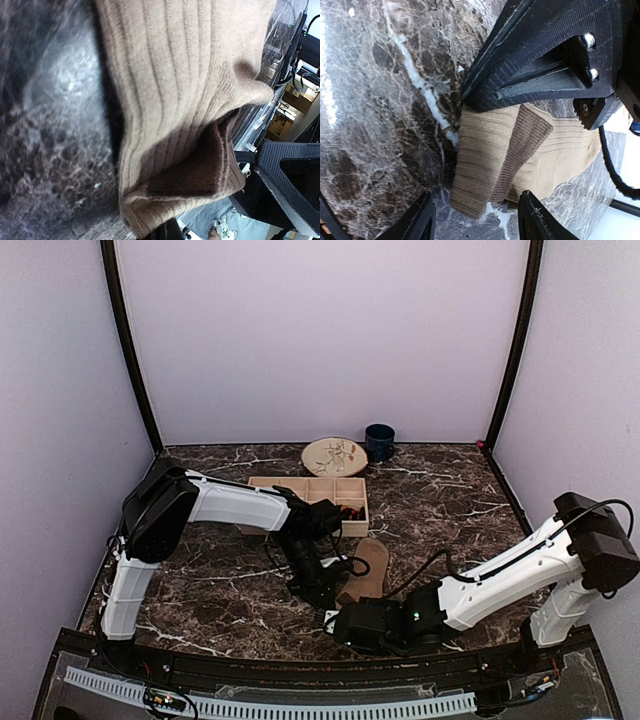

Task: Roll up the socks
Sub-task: Roll the sock at the center of the board.

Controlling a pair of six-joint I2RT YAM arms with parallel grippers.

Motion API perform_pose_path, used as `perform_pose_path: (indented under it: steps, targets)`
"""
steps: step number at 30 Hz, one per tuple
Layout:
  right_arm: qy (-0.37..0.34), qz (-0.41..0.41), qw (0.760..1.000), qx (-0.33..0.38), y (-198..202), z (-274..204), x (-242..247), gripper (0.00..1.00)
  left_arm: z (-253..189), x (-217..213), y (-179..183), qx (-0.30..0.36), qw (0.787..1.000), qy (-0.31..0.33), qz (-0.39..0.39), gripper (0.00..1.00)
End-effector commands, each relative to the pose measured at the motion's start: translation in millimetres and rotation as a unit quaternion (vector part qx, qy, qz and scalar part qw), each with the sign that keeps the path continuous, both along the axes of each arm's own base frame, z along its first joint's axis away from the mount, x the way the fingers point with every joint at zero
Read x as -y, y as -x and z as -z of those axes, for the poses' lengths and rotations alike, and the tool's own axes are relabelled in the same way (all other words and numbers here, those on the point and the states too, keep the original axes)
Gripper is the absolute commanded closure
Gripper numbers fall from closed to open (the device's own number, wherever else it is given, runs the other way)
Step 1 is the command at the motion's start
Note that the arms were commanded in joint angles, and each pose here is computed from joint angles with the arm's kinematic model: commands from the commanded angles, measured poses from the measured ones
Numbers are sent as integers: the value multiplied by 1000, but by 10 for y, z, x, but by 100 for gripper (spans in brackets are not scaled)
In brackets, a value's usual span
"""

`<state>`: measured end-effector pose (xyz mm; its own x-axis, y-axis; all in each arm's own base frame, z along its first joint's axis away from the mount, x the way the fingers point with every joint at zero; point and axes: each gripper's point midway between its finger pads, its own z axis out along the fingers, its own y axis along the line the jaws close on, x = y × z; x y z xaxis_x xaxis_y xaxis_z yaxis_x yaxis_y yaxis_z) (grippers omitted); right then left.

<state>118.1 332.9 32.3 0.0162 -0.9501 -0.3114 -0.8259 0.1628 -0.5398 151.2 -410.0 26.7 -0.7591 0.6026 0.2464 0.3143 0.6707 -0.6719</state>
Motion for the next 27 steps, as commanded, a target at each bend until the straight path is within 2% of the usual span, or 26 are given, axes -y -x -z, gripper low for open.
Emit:
perform_pose_path:
  steps: [1, 9, 19, 27]
  targets:
    - [-4, -10, 999, 33, -55, -77, -103, 44, -57, 21, -10, -7, 1000, 5, -1, 100]
    - [-14, -10, 998, 65, -123, -180, -127, 43, -52, 25, -6, -9, 1000, 7, -1, 100]
    - [-11, -40, 998, 42, -27, -81, -203, 42, -64, 48, -8, -12, 1000, 12, 0, 100]
    - [-10, -38, 999, 15, -15, 26, -240, 47, -70, 57, -1, -15, 1000, 16, 1, 100]
